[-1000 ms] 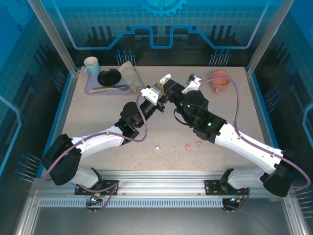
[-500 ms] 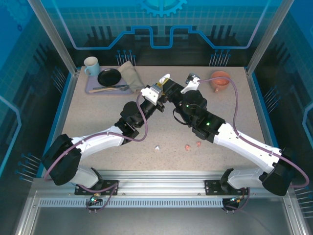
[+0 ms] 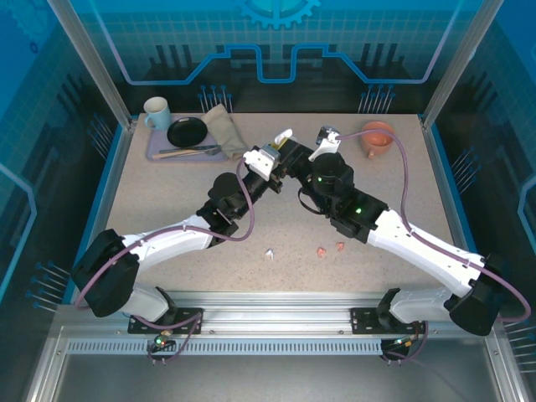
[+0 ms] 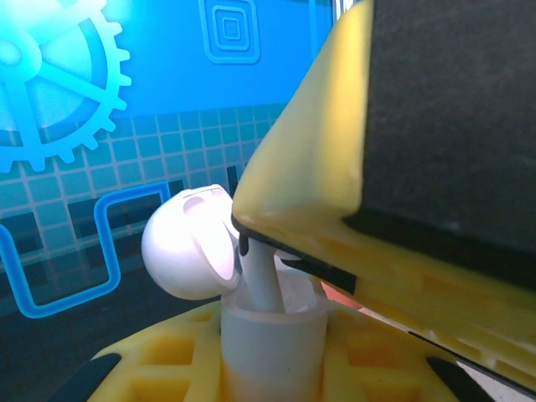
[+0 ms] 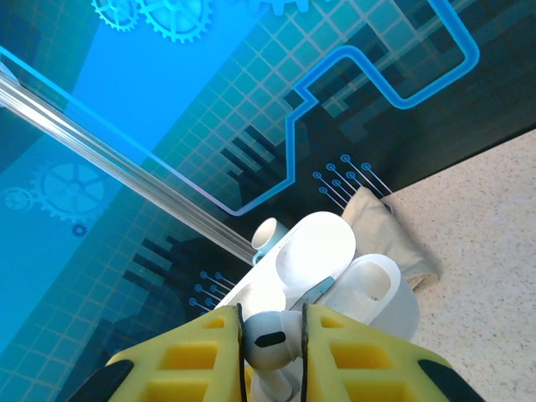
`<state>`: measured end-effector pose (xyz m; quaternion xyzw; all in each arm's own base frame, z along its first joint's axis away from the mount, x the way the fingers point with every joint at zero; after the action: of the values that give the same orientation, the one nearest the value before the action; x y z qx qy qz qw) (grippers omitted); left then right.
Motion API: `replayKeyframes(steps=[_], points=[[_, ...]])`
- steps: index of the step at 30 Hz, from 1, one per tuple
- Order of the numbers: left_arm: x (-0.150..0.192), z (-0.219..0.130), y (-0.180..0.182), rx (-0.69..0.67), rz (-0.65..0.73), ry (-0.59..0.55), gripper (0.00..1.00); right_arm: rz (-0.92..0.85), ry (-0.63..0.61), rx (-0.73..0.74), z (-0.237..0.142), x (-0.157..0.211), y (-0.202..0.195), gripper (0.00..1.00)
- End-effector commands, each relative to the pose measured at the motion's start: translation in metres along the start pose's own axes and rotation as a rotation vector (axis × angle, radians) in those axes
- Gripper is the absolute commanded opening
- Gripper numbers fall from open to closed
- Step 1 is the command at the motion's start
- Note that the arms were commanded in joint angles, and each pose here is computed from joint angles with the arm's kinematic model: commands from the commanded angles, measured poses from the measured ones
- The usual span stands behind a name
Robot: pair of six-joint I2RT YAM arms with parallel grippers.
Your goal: Insert wireless bluetooth earbuds into charging case
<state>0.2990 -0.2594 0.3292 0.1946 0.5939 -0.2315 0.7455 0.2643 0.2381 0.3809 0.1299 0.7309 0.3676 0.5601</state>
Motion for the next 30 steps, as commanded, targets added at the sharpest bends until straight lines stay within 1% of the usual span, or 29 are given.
replayKeyframes(steps=[1, 4, 8, 16, 30], points=[[-0.057, 0.0, 0.0, 0.019, -0.056, -0.207, 0.0, -0.054, 0.143, 0.117, 0.002, 0.025, -0.017, 0.2], [-0.056, 0.0, -0.001, 0.024, -0.061, -0.207, 0.0, -0.05, 0.152, 0.16, 0.002, 0.024, -0.021, 0.2], [-0.055, -0.001, -0.001, 0.029, -0.066, -0.206, 0.0, -0.032, 0.138, 0.169, 0.003, 0.019, -0.022, 0.2], [-0.056, -0.006, -0.001, 0.034, -0.069, -0.212, 0.0, 0.011, 0.157, 0.235, 0.006, 0.014, -0.031, 0.19], [-0.059, -0.007, -0.001, 0.034, -0.061, -0.217, 0.0, 0.048, 0.195, 0.244, 0.002, 0.018, -0.038, 0.19]])
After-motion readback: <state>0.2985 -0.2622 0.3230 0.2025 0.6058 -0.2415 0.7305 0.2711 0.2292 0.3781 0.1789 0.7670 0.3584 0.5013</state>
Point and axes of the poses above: each hand's point on the last joint's axis, 136 mm out from that joint toward the fingers, its own z axis out along the fingers, its own y axis along the line the jaws close on, x = y × z, the point moved 7 cm from there along -z, back along the fingers, and after that the axes turned 4 degrees about -z, right-handed, at the moved point
